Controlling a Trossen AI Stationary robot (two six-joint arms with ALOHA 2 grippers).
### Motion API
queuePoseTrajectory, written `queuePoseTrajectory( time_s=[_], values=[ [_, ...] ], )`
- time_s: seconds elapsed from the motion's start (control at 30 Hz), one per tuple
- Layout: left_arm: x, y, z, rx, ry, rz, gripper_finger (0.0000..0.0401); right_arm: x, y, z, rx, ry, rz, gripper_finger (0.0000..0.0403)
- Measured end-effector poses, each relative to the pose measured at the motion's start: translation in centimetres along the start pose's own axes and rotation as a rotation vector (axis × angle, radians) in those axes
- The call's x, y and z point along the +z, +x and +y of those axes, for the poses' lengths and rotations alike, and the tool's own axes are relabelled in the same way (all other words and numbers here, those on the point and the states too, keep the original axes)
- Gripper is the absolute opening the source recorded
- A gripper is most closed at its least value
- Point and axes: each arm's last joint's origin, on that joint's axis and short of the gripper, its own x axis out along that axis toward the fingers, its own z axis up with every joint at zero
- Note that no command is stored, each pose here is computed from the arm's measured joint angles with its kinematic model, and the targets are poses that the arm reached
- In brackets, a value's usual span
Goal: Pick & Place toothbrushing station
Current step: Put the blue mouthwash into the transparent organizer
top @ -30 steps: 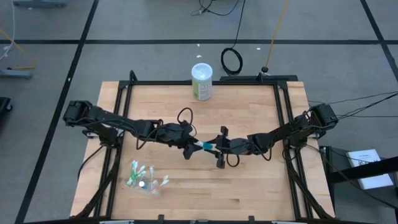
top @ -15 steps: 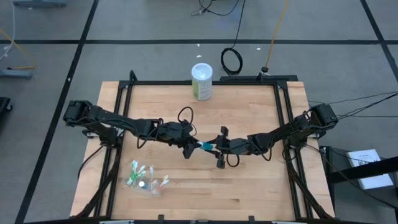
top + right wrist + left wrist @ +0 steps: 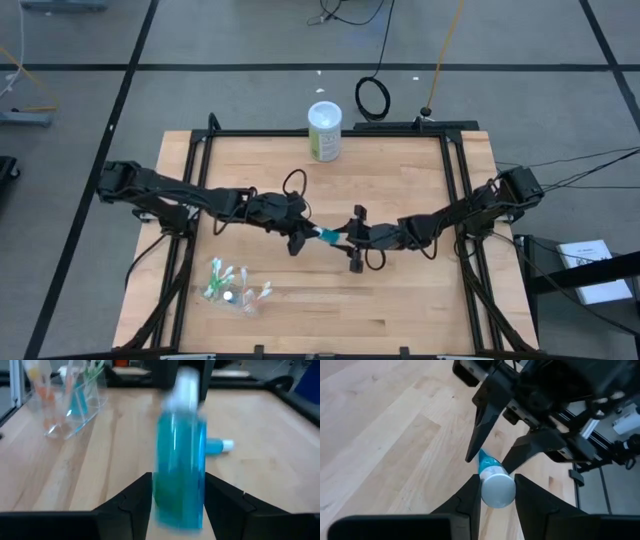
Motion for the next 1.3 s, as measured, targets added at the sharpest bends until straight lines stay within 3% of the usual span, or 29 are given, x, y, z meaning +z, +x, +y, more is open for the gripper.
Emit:
queuePoseTrajectory(
  time_s=[0.3, 0.47, 0.77, 0.9, 1.1, 1.3],
  values=[
    [0.6, -3.4, -1.1, 0.004, 0.063, -0.031, 0.0095, -0.4, -0.2, 0.7, 0.083, 0.065, 0.035, 0.0231],
    [-0.6, -5.9, -2.6, -0.034, 0.115, 0.039, 0.0095, -1.1, -0.2, 0.6, 0.093, 0.110, 0.113, 0.0262],
    [-3.4, -12.5, -7.3, -0.308, 0.263, 0.075, 0.0095, -1.5, -0.3, 0.6, 0.103, 0.138, 0.160, 0.0264],
    [-5.1, -14.9, -8.9, -0.372, 0.324, 0.081, 0.0095, -1.6, -0.3, 0.6, 0.103, 0.137, 0.164, 0.0260],
    [-8.6, -16.6, -9.7, -0.336, 0.421, 0.211, 0.0095, -1.5, -0.3, 0.6, 0.102, 0.139, 0.162, 0.0260],
    [-11.0, -18.0, -9.6, -0.220, 0.320, 0.278, 0.0095, -1.5, -0.3, 0.6, 0.100, 0.161, 0.163, 0.0258]
  ],
)
